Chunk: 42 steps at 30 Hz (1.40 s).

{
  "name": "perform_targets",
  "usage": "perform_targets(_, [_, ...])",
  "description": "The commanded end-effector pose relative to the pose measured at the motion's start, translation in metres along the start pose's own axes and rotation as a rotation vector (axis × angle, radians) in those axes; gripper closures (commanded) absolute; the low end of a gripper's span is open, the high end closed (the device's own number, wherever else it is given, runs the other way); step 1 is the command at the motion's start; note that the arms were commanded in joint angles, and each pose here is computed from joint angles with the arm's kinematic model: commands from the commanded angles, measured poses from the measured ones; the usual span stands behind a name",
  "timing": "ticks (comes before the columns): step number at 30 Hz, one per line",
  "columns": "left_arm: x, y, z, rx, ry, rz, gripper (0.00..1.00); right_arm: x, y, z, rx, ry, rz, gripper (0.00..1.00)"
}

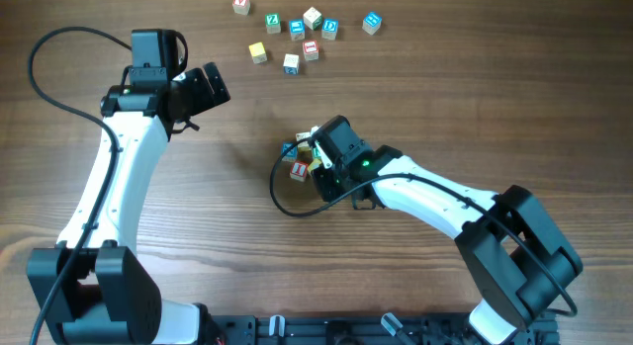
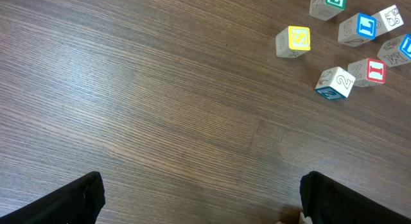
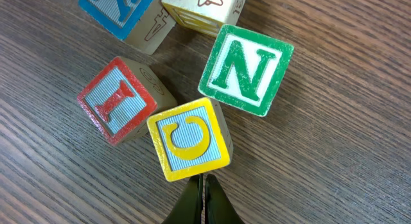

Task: Form a circle
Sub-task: 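Open the right gripper to release the yellow C block, then lift the right gripper and move it toward the block cluster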

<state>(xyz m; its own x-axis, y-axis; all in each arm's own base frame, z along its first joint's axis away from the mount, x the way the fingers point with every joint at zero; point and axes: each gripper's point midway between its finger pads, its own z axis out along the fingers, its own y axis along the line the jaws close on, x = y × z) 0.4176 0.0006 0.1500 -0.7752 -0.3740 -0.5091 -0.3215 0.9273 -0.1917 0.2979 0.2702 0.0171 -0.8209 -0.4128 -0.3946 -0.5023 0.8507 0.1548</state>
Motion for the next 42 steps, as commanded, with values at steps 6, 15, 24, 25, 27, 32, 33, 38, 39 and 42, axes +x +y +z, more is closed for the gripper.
perform_targets(6, [-0.001, 0.003, 0.001, -0.01, -0.004, -0.009, 0.0, -0.003, 0.004, -0.002, -0.021, -0.017, -0.013, 0.96])
perform_targets(15, [-0.001, 0.003, 0.001, -0.01, -0.005, -0.009, 0.0, 0.004, 0.002, -0.002, -0.014, 0.011, -0.013, 0.96])
perform_targets(24, [-0.001, 0.003, 0.001, -0.01, -0.004, -0.009, 0.0, -0.044, -0.029, -0.069, 0.075, -0.132, 0.084, 0.96])
perform_targets(25, [-0.001, 0.003, 0.001, -0.01, -0.004, -0.009, 0.0, -0.049, -0.036, -0.077, 0.084, -0.153, 0.102, 0.96])
perform_targets(27, [-0.001, 0.003, 0.001, -0.01, -0.004, -0.009, 0.0, -0.063, -0.06, -0.093, 0.107, -0.203, 0.157, 0.95])
perform_targets(32, [-0.001, 0.003, 0.001, -0.01, -0.004, -0.009, 0.0, -0.067, -0.147, -0.11, 0.206, -0.252, 0.338, 0.73])
perform_targets(33, [-0.001, 0.003, 0.001, -0.01, -0.004, -0.009, 0.0, -0.066, -0.157, -0.112, 0.219, -0.258, 0.36, 0.67])
perform_targets(38, [-0.001, 0.003, 0.001, -0.01, -0.004, -0.009, 0.0, -0.06, -0.211, -0.127, 0.276, -0.301, 0.503, 0.45])
perform_targets(39, [-0.001, 0.003, 0.001, -0.01, -0.004, -0.009, 0.0, -0.059, -0.214, -0.128, 0.275, -0.304, 0.511, 0.4])
perform_targets(42, [-0.001, 0.003, 0.001, -0.01, -0.004, -0.009, 0.0, -0.056, -0.224, -0.131, 0.253, -0.31, 0.54, 0.21])
